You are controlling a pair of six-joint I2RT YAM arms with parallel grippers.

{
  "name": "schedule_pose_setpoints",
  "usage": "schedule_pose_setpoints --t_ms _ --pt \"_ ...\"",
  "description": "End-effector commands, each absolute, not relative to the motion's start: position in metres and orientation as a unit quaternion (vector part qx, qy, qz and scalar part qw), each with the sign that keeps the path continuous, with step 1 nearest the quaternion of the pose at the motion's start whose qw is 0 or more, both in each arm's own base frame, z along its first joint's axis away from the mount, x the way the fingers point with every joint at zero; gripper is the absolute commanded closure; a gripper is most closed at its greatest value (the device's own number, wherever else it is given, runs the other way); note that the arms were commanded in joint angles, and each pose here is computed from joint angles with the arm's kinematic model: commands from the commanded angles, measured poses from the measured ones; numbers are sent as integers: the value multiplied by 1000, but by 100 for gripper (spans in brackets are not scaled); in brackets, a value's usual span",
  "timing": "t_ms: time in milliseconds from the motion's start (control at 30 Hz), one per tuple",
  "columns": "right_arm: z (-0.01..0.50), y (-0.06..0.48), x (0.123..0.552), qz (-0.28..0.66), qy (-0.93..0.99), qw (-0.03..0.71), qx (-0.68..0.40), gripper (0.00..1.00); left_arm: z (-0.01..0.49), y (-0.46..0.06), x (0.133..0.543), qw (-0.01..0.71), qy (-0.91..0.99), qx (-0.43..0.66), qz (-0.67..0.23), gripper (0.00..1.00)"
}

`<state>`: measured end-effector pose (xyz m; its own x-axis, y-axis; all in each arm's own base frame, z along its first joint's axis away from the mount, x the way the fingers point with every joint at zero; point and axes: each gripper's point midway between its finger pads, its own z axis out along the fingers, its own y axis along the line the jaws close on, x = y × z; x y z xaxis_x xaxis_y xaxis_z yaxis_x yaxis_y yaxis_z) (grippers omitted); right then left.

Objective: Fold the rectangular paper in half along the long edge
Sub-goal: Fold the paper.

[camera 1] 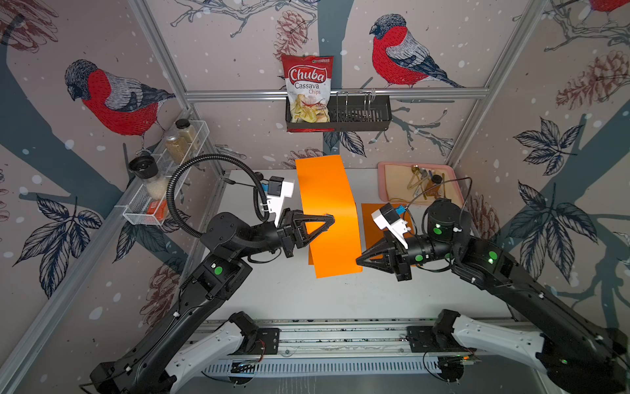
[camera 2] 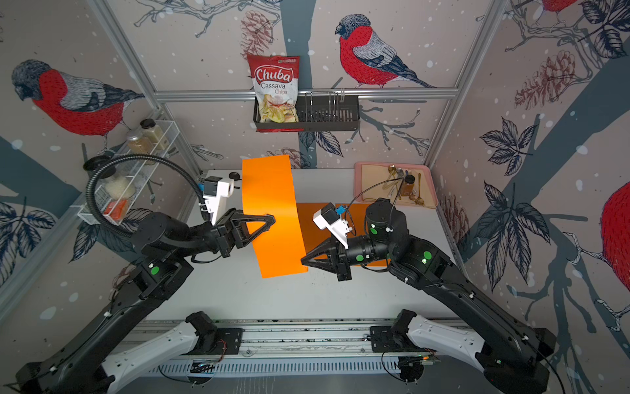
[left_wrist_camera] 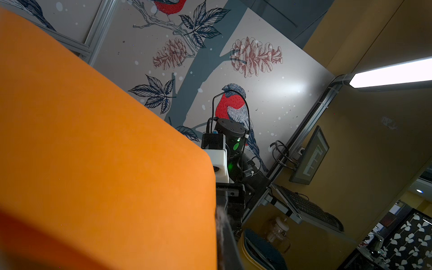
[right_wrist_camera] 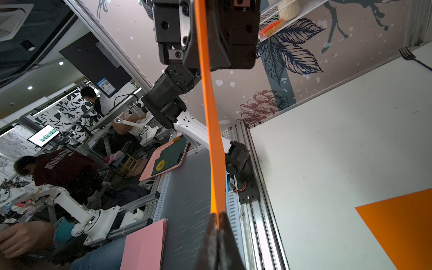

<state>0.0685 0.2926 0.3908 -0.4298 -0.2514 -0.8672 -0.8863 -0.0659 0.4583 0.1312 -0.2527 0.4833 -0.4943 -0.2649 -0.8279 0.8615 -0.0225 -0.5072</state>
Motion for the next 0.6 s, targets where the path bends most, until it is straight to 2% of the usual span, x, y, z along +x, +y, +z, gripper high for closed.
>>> schedule_pose_setpoints --t_ms 0,33,133,200,233,267,333,433,467,500,567 --pt "383 291 67 563 632 271 -459 87 497 -249 128 449 534 276 -661 100" --pt "383 290 68 561 635 271 -457 83 497 -249 128 449 533 276 -662 100" --pt "380 289 65 562 633 265 -462 100 498 -249 128 450 533 277 -661 100" --pt "381 288 64 561 633 268 -462 100 498 -249 129 449 533 276 -661 100" --pt "382 287 65 559 635 272 -460 93 498 -249 129 450 533 277 -661 100" --pt "382 287 66 557 636 274 -459 93 498 -249 129 450 533 277 -661 100" --pt "381 287 64 560 633 268 -462 100 499 -249 128 450 533 278 -661 100" --pt "381 285 64 557 636 272 -460 99 499 -250 128 450 532 279 -660 100" --pt "381 285 67 554 640 275 -456 88 499 -249 129 451 532 278 -660 100" --pt "379 285 67 553 642 274 -455 86 499 -249 129 450 533 279 -660 100" --pt "377 285 64 555 641 266 -459 92 499 -249 128 451 532 279 -660 100"
